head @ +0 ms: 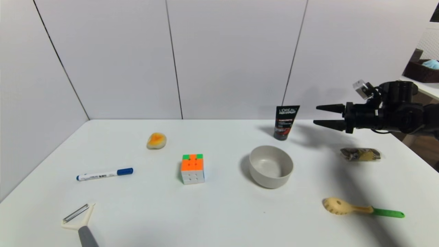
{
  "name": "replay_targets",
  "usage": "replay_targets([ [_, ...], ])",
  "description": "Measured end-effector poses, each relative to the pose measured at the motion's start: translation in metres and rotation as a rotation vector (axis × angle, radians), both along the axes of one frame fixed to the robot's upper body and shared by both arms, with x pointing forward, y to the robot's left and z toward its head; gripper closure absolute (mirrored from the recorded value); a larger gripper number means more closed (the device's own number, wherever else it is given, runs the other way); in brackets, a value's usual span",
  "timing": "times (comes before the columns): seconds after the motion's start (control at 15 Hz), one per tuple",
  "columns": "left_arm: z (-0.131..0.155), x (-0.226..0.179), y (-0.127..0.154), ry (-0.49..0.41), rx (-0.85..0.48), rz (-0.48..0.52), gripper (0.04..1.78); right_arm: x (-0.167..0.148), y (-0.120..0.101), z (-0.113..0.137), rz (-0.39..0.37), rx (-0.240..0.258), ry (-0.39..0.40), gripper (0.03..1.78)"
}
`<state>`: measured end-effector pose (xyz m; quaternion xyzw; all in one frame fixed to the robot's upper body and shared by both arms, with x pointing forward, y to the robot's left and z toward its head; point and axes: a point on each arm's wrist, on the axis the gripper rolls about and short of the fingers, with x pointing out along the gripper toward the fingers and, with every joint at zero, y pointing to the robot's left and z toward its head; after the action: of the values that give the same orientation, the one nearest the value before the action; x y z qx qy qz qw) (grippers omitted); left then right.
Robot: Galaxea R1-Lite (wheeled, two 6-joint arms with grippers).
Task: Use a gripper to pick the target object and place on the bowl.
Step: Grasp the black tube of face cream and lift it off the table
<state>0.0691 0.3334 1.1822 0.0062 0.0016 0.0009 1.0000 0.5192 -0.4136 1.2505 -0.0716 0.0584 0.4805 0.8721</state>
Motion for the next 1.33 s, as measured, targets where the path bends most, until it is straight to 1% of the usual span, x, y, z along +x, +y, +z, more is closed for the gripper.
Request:
replay_targets([
  [0.33,0.000,0.000,0.000,0.000,0.000,0.000,0.13,0.018,0.021,-0.012,0.054,0.006,0.011,0.10],
  [0.73,0.000,0.000,0.000,0.000,0.000,0.000,0.13,0.023,0.049,-0.017,0.114,0.014,0.037,0.10],
  [1.0,0.000,0.000,0.000,0.000,0.000,0.000,0.13,0.028,0.069,-0.018,0.156,0.012,0.036,0.10],
  [1.33,0.000,0.000,0.000,0.000,0.000,0.000,0.13,0.039,0.086,-0.026,0.190,0.009,0.039,0.10],
])
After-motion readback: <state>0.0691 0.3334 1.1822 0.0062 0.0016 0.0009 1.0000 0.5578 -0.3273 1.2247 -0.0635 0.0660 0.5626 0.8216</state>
